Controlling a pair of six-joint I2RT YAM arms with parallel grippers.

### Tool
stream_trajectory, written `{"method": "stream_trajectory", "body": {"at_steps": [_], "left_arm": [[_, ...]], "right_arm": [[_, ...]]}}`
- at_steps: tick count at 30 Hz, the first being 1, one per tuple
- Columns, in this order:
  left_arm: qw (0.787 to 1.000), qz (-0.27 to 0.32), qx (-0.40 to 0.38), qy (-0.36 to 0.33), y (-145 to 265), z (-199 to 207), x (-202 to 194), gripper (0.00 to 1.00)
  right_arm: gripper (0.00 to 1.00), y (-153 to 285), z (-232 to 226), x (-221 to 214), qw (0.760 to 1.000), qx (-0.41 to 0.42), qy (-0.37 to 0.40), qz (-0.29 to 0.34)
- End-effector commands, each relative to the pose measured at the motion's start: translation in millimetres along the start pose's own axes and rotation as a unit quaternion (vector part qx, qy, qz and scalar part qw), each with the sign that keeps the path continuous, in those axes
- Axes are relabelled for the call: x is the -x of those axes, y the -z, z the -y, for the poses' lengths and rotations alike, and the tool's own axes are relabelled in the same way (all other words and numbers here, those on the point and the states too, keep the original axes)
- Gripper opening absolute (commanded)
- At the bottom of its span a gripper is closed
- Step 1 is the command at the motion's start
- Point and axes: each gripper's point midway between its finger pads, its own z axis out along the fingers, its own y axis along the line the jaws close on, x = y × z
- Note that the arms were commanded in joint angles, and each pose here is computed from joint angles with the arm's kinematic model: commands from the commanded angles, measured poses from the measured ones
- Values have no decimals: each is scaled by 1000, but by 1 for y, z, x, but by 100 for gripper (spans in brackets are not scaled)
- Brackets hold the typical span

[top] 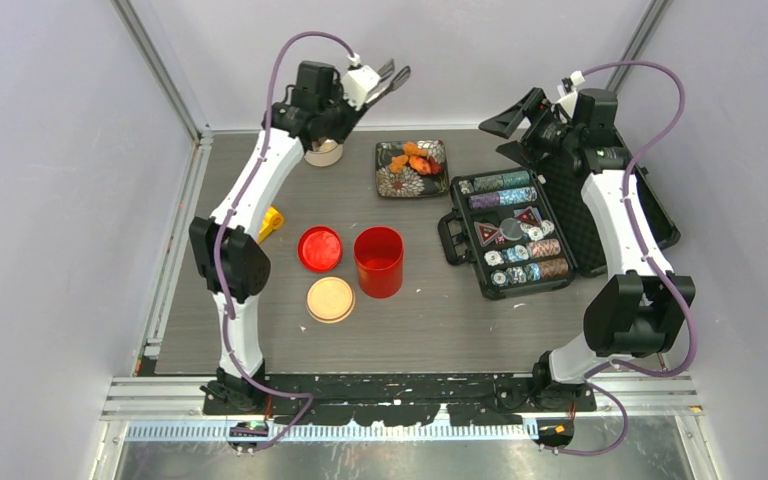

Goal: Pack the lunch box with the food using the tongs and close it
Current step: Pick up the fake food from the plate.

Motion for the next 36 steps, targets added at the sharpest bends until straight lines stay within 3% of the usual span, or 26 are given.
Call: {"method": "stream_trajectory", "body": {"at_steps": [1,6,12,23,36], "left_arm": [[998,56,-8,-22,4,22,39,41],[998,8,-6,-57,-20,36,23,43],[989,-74,-47,-116,-46,54,-33,44],[973,-171,-56,-142,-61,59,-97,47],[962,-224,-70,-142,-70,69,-139,41]], "right_arm": [[86,-3,-26,18,999,33,16,33],[86,-1,-20,11,999,28,23,27],[86,6,-19,4,998,25,41,26],[86,10,-12,1,999,18,43,27],[86,11,-10,0,999,16,43,29]]}}
